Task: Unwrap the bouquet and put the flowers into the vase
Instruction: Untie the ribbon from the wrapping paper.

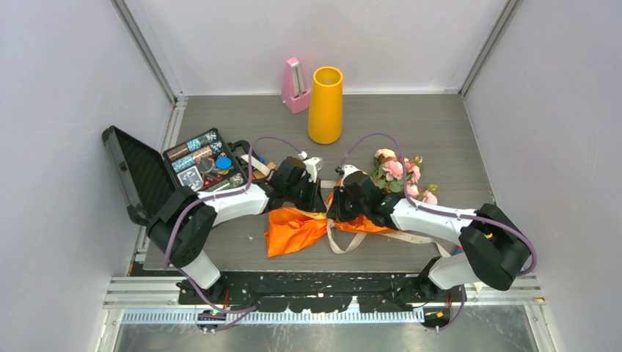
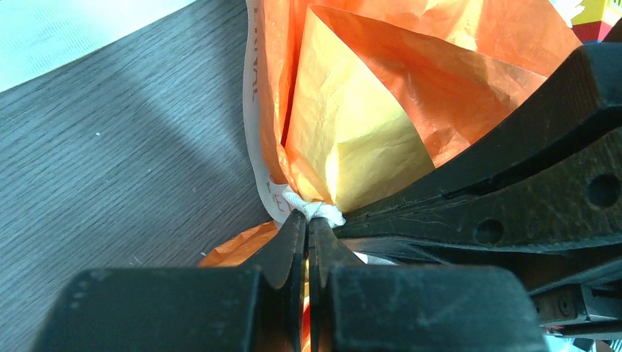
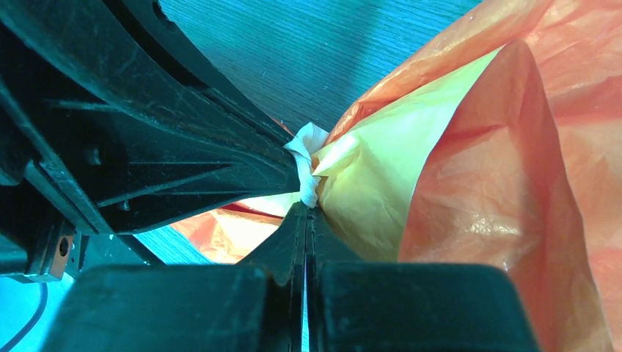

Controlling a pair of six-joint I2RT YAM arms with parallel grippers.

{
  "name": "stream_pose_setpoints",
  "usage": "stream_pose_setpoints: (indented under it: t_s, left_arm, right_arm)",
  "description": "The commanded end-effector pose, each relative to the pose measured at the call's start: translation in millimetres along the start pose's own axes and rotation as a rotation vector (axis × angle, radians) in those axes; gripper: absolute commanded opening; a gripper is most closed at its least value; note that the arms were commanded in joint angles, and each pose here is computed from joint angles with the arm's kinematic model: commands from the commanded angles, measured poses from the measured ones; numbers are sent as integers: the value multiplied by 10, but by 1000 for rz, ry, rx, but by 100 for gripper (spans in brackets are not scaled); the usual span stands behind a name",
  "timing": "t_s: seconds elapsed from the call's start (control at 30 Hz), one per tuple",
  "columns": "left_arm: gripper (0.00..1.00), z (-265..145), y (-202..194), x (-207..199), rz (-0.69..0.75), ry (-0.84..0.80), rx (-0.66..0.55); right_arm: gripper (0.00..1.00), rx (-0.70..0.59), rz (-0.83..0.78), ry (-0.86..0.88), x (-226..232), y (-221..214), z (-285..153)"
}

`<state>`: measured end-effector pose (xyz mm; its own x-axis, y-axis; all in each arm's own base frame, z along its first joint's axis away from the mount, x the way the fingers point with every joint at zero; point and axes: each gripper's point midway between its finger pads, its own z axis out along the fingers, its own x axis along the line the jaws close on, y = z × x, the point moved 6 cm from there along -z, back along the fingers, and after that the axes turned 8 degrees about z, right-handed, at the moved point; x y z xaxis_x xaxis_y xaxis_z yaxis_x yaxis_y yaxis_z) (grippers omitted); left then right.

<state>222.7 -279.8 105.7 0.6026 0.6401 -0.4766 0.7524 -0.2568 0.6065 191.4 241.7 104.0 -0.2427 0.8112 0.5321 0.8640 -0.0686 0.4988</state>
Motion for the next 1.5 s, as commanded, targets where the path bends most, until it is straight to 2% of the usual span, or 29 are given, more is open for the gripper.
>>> stream_pose_setpoints:
  t_s: [0.0, 0.27, 0.5, 0.77, 0.87, 0.93, 1.03, 1.07, 1.17, 1.3, 1.47]
  left_arm:
    - [0, -103, 142, -76, 10, -14, -54]
    - [0, -169, 214, 76, -35, 64, -95]
    - [1, -226, 176, 110, -25, 79, -75]
    - [17, -384, 203, 27, 80, 42, -70]
    - [31, -511, 223, 63, 110, 111, -91]
    - [42, -604, 227, 80, 129, 151, -113]
    - [62, -663, 151, 101, 137, 169, -114]
    - [65, -647, 104, 115, 132, 165, -97]
    - [70, -544, -55, 140, 89, 132, -35]
    - [74, -416, -185, 167, 45, 89, -23]
    - [78, -323, -282, 138, 9, 22, -28]
  right_arm:
    - [0, -81, -30, 56, 195, 220, -8]
    - [0, -39, 7, -41, -59, -22, -164]
    - [0, -11, 42, -49, -162, -182, -198]
    - [1, -38, 48, 27, -23, -114, -352]
    - [12, -61, 47, 69, 78, -39, -425]
    - [24, -82, 61, 65, 105, 9, -467]
    - [37, -119, 138, -46, 17, 56, -511]
    - [42, -150, 162, -83, -18, 90, -531]
    - [50, -178, 294, -141, -78, 62, -610]
    - [54, -174, 454, -108, -78, -37, -632]
    - [58, -209, 507, -230, -377, -207, -548]
